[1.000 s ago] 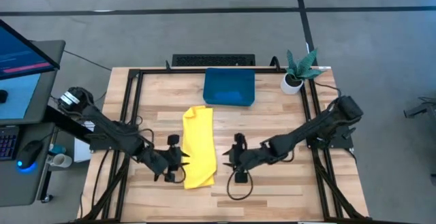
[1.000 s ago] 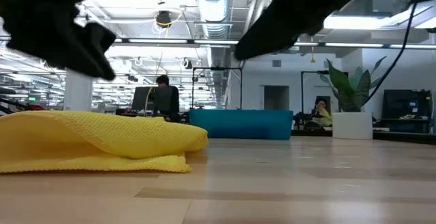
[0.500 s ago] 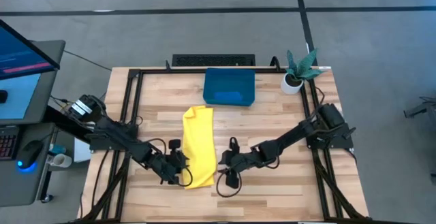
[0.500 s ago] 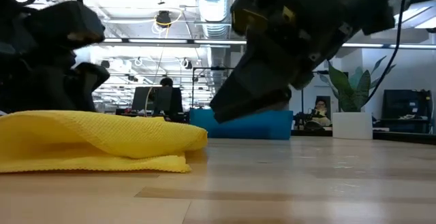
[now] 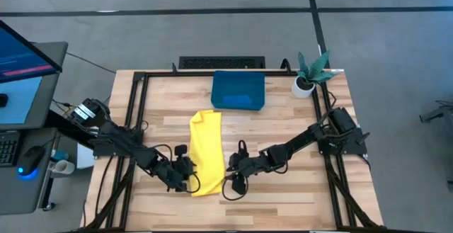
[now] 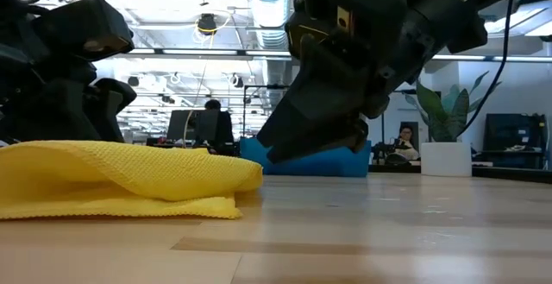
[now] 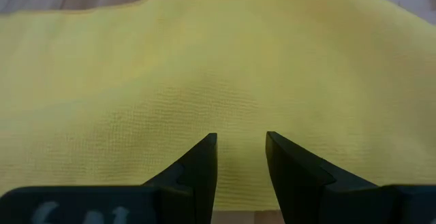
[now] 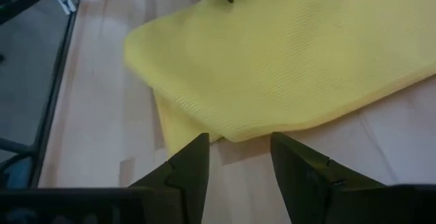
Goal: Roll microfiber towels into tight, uniform cylinder then place into a basket
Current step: Roll the yellow microfiber cloth
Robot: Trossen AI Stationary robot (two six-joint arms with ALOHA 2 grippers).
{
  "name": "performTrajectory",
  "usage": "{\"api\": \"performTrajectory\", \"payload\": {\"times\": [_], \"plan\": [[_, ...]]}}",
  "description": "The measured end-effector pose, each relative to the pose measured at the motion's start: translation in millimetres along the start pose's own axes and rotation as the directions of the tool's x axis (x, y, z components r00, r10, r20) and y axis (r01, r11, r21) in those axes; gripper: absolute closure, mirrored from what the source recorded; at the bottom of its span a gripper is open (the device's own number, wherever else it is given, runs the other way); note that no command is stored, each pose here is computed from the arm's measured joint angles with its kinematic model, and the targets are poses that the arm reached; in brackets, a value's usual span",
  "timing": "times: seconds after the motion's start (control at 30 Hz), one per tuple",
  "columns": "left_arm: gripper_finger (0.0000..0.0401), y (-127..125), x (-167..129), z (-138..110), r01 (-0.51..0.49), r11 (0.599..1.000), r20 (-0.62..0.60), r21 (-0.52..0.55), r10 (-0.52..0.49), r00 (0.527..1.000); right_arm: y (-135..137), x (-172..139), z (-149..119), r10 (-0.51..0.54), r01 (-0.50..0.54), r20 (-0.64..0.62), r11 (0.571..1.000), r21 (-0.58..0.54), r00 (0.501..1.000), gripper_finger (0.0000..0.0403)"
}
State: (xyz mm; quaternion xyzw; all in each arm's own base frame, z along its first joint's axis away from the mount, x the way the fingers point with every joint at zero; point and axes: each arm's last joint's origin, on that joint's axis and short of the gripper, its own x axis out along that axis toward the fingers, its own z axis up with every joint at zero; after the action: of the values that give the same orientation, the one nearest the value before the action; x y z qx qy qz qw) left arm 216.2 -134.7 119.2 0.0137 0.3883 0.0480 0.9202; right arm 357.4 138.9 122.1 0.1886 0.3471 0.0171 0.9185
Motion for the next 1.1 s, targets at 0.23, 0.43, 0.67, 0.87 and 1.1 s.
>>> {"api": "performTrajectory", "payload": {"times": [0.23,0.43,0.67,0.87,1.1], "plan": [[0.0283,0.3,0.0,0.1,-0.008,1.000,0.004,-0.009,0.008,1.000,6.2,-1.0,-3.2,-0.001,0.000,0.012,1.000,0.029,1.000,0.0225],[0.0283,0.3,0.0,0.1,-0.010,1.000,0.005,-0.010,0.010,1.000,7.1,-1.3,-3.8,-0.025,0.024,0.030,0.999,0.034,0.999,0.0227],[0.0283,0.3,0.1,0.1,-0.011,1.000,0.005,-0.011,0.011,1.000,14.3,-3.1,-8.8,-0.063,0.058,0.060,0.996,0.070,0.996,0.0229],[0.0283,0.3,0.1,0.1,-0.011,1.000,0.005,-0.012,0.011,1.000,23.7,-5.8,-15.4,-0.107,0.103,0.101,0.994,0.043,0.989,0.0229],[0.0283,0.3,0.1,0.1,-0.011,1.000,0.005,-0.012,0.011,1.000,16.9,-1.2,-13.8,-0.125,0.120,0.106,0.991,0.055,0.986,0.0229]]}}
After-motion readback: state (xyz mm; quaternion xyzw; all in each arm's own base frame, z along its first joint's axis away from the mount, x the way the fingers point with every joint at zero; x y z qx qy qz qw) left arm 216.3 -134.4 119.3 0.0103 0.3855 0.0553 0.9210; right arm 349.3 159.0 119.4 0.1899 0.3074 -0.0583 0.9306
